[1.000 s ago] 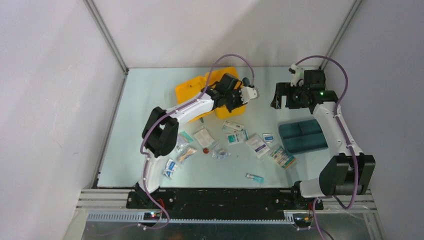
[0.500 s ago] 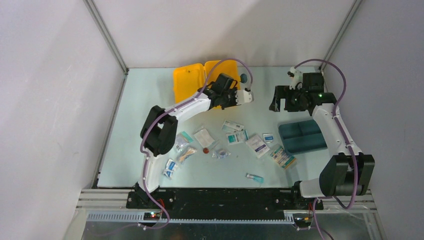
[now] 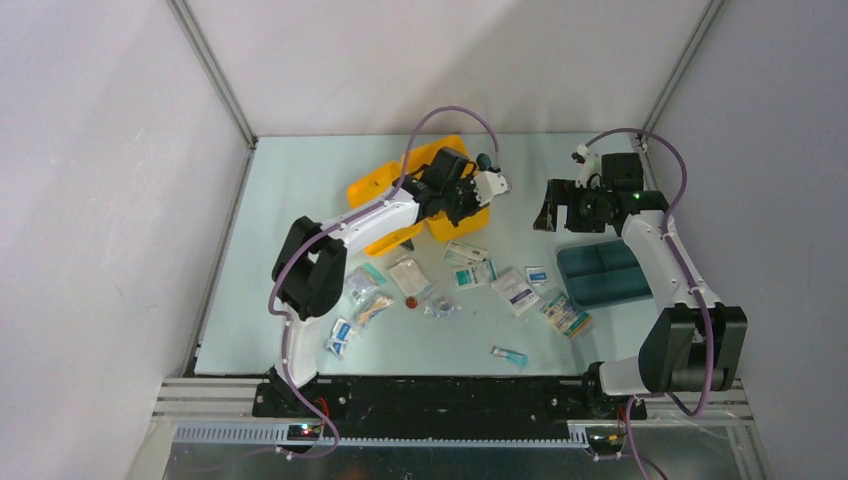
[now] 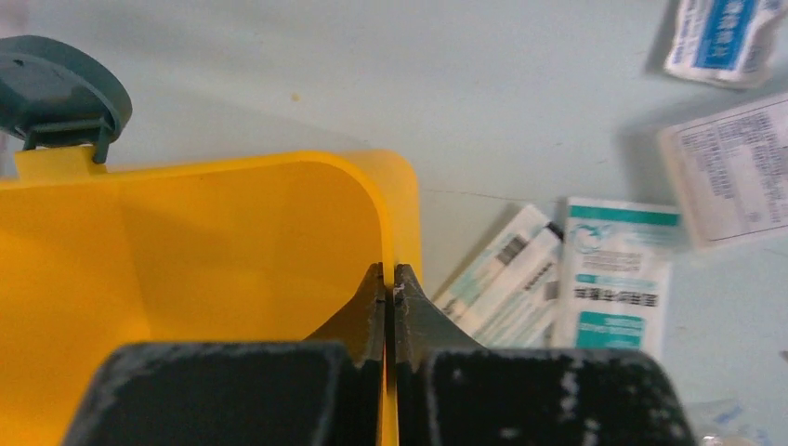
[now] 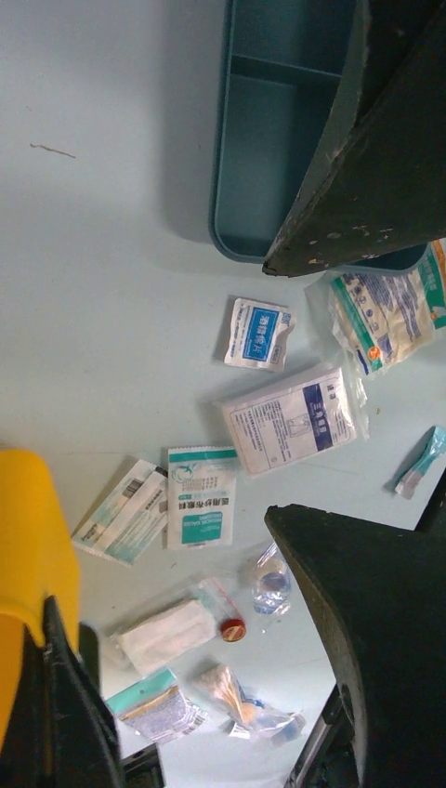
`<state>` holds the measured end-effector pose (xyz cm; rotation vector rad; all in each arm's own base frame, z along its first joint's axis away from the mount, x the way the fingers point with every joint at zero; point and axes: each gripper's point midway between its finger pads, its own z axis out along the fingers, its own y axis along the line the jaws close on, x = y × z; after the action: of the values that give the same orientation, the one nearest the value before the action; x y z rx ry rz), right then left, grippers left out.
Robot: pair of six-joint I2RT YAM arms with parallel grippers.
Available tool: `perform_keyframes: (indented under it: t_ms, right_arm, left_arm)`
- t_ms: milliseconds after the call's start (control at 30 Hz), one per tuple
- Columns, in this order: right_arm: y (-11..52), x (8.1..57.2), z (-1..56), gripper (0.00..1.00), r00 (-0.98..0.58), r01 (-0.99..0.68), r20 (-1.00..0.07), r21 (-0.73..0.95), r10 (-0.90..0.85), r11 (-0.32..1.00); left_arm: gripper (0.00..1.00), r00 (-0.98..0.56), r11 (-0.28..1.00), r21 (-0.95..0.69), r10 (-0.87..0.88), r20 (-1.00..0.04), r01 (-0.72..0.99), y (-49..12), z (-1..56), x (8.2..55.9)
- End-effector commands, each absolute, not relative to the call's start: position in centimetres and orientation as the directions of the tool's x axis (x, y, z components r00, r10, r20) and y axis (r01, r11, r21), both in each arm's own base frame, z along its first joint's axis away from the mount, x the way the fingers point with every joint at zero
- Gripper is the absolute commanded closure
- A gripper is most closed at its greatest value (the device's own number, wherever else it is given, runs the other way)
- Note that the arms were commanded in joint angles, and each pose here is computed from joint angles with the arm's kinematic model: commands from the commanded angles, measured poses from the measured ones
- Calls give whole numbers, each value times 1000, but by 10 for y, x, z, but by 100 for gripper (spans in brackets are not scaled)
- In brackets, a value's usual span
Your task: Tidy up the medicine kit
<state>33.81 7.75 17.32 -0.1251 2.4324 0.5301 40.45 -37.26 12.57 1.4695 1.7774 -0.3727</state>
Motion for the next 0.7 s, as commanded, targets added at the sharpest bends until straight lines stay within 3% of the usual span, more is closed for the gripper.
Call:
perform_keyframes:
  t_ms: [0,200,300,667]
  right_arm:
    - [83,341,176,3,-784,-227,-618,364,52,904]
    - [87,336,173,4,-787,-256,-616,359,21,898]
    - [93,328,168,4,-771,-339,-633,310,-73,888]
    - [104,304,158,4,-774,-380,-622,305,-119,873]
  left_arm:
    - [100,-31,310,199,605,-796,930,-387,170,386]
    - [100,-9,273,217,641,-768,937,-381,159,383]
    - [100,27,229,243,673,-739,942,-376,153,382]
    - [100,186,151,456,769,-611,877,-349,156,421]
